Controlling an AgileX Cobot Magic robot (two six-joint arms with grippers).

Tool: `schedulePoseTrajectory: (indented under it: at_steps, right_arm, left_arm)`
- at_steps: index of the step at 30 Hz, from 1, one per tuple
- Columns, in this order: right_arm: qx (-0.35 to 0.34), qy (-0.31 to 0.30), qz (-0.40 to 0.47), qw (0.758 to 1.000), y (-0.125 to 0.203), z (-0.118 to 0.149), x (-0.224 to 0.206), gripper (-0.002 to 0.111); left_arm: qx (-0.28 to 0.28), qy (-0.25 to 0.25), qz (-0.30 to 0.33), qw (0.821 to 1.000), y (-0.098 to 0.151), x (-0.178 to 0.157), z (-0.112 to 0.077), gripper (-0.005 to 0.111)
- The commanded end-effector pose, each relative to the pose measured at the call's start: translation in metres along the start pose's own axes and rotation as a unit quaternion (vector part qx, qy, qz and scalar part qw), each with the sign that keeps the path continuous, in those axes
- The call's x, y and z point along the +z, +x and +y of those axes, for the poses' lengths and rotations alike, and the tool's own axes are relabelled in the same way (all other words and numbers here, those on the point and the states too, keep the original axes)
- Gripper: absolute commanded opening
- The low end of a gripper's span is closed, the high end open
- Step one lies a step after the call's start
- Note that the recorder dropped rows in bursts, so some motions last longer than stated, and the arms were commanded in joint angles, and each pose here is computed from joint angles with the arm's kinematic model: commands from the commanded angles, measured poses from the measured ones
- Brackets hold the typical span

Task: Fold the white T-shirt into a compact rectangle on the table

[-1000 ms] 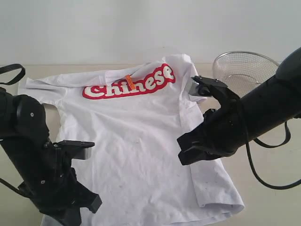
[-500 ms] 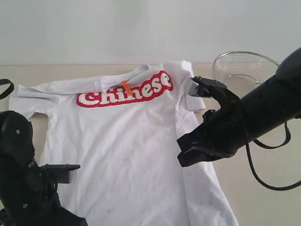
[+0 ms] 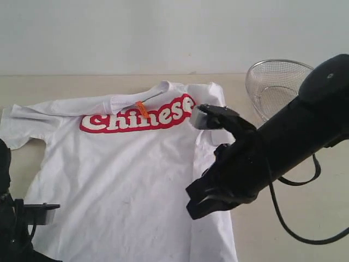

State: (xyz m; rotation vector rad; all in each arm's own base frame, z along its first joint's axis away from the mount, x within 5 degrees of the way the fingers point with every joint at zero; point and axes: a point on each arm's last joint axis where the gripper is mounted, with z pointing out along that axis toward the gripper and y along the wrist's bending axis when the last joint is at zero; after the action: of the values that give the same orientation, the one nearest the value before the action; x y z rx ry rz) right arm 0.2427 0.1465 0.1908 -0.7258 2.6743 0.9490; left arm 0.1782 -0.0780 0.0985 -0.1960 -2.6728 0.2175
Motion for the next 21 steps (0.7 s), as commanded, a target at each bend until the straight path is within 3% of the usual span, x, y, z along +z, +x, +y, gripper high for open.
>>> schedulePoseTrajectory:
  at_steps: [1,10,16,18,21]
  right_arm:
    - [-0.015,0.003,0.001,1.0,0.0,0.015,0.008,0.0]
    - [-0.001,-0.006,0.029,1.0,0.005,0.026,0.019,0.0]
    - [0.017,0.016,0.065,0.998,0.01,0.015,0.036,0.002]
    - [0.013,0.02,0.06,0.998,0.009,0.014,0.036,0.011]
    - [0.012,0.032,0.039,0.999,0.006,0.015,0.03,0.042]
  left_arm:
    - [0.013,-0.042,-0.081,0.996,-0.021,-0.007,0.019,0.005]
    - [0.019,-0.04,-0.09,0.995,-0.029,-0.017,0.016,0.005]
    - [0.03,-0.035,-0.059,0.997,-0.023,-0.016,0.015,0.005]
    - [0.032,-0.031,-0.064,0.997,-0.021,-0.019,0.014,0.005]
    - [0.039,-0.022,-0.08,0.996,-0.017,-0.025,0.011,0.005]
